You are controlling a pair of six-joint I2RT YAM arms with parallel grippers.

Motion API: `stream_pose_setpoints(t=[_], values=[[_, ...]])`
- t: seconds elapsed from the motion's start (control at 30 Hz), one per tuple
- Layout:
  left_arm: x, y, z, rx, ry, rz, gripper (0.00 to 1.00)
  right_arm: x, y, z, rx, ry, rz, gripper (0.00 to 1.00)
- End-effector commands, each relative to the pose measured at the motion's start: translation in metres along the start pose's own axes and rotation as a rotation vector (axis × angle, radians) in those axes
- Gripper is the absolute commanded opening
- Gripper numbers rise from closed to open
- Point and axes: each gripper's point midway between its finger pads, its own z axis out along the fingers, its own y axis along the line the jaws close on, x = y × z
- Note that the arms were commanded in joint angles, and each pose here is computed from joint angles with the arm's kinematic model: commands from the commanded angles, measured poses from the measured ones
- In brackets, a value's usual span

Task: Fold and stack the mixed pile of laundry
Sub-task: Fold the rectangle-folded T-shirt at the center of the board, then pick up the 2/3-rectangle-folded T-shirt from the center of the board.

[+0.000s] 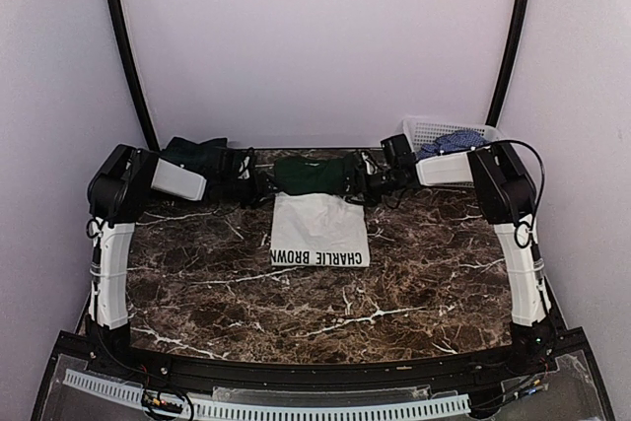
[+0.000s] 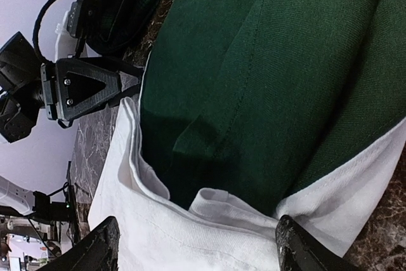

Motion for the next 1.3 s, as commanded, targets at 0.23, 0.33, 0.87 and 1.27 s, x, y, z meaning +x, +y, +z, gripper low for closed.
stream_pose_setpoints(t=[0.23, 0.33, 0.87, 1.27], values=[[-0.002, -0.039, -0.088, -0.160, -0.127, 0.088, 0.52, 0.007, 0.069, -0.104, 0.118, -0.096, -0.112, 0.82], [0.026, -0.041, -0.109, -0.164, -0.090, 0.065, 0.52, 0.033, 0.076, -0.114, 0.106, -0.075, -0.072, 0.79], [0.179, -0.043, -0.103, -0.141, 0.144, 0.094, 0.47, 0.169, 0.055, -0.072, 0.102, 0.116, 0.071, 0.60], [0.215, -0.029, -0.087, -0.128, 0.240, 0.068, 0.38, 0.193, 0.036, -0.052, 0.108, 0.181, 0.117, 0.50]])
